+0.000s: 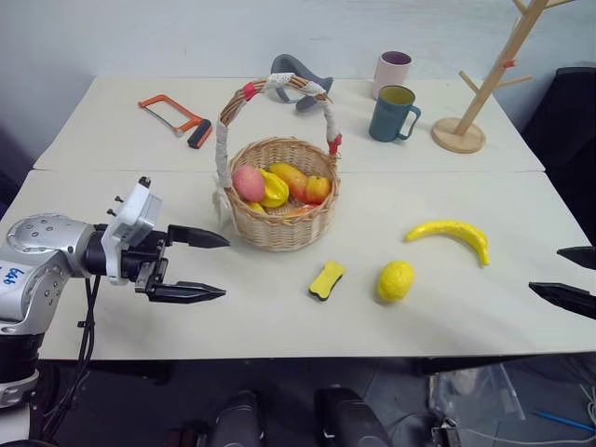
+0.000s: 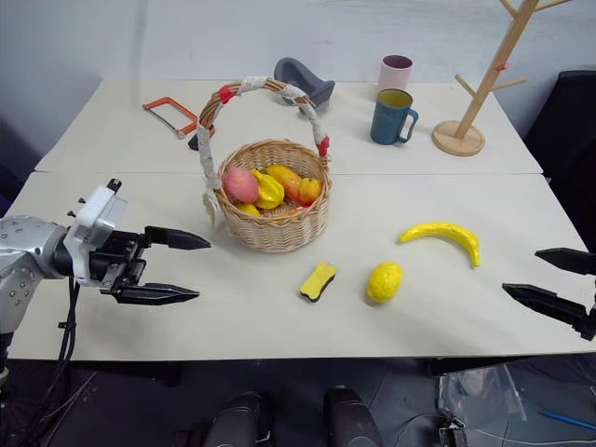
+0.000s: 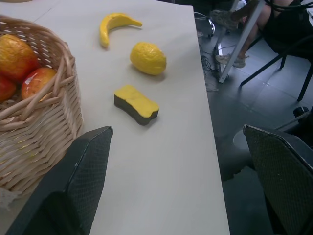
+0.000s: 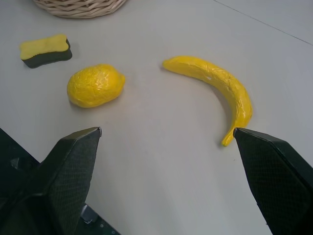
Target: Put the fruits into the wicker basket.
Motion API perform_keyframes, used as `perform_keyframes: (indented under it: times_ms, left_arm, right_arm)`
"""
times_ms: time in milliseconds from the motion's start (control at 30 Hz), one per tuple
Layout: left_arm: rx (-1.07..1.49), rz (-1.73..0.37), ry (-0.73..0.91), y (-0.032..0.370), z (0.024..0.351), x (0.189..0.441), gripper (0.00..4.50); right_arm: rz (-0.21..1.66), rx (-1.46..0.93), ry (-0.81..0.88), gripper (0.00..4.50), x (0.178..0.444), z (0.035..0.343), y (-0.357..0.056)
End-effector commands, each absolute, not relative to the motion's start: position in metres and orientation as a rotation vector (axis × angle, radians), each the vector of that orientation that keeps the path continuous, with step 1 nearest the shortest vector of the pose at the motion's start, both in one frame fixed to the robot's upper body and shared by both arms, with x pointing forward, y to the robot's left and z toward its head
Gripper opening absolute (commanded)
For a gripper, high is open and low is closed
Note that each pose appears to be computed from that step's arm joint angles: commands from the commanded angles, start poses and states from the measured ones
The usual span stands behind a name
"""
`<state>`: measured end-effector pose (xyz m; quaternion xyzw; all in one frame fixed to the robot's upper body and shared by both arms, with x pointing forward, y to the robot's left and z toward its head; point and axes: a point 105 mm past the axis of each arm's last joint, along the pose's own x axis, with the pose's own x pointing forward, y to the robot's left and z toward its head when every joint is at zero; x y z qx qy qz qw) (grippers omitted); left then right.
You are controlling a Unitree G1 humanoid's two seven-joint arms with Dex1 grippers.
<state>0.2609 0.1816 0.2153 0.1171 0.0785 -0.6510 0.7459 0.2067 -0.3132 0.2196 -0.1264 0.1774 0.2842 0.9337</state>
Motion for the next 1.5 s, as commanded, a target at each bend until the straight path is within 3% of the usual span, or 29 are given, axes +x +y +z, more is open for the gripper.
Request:
perform_keyframes:
  times_ms: [33, 267, 467, 633, 767, 1000, 1233, 1500]
  left_arm:
    - [0.295, -1.411, 0.132, 0.183, 0.225, 0.261, 4.5]
    - [0.299, -1.364, 0.122, 0.177, 0.221, 0.266, 4.5]
    - [0.285, -1.288, 0.215, 0.17, 0.211, 0.273, 4.5]
    - [0.224, -1.22, 0.246, 0.153, 0.215, 0.285, 4.5]
    - [0.212, -1.192, 0.405, 0.128, 0.193, 0.295, 4.5]
    - [0.195, -1.296, 0.571, 0.102, 0.181, 0.264, 4.5]
    - [0.197, -1.206, 0.705, 0.085, 0.143, 0.264, 4.5]
    - [0.353, -1.13, 0.649, 0.076, 0.131, 0.281, 4.5]
  right_arm:
    - [0.575, -0.285, 0.311, 4.46, 0.204, 0.23, -0.31]
    - [0.552, -0.296, 0.273, 4.46, 0.208, 0.233, -0.31]
    - [0.553, -0.317, 0.25, 4.46, 0.21, 0.238, -0.303]
    - [0.67, -0.328, 0.254, 4.46, 0.204, 0.236, -0.273]
    - [0.847, -0.336, 0.27, 4.46, 0.198, 0.227, -0.229]
    - [1.011, -0.394, 0.195, 4.46, 0.196, 0.229, -0.17]
    - [1.041, -0.393, 0.164, 4.46, 0.205, 0.231, -0.15]
    - [1.038, -0.382, 0.157, 4.46, 0.206, 0.227, -0.142]
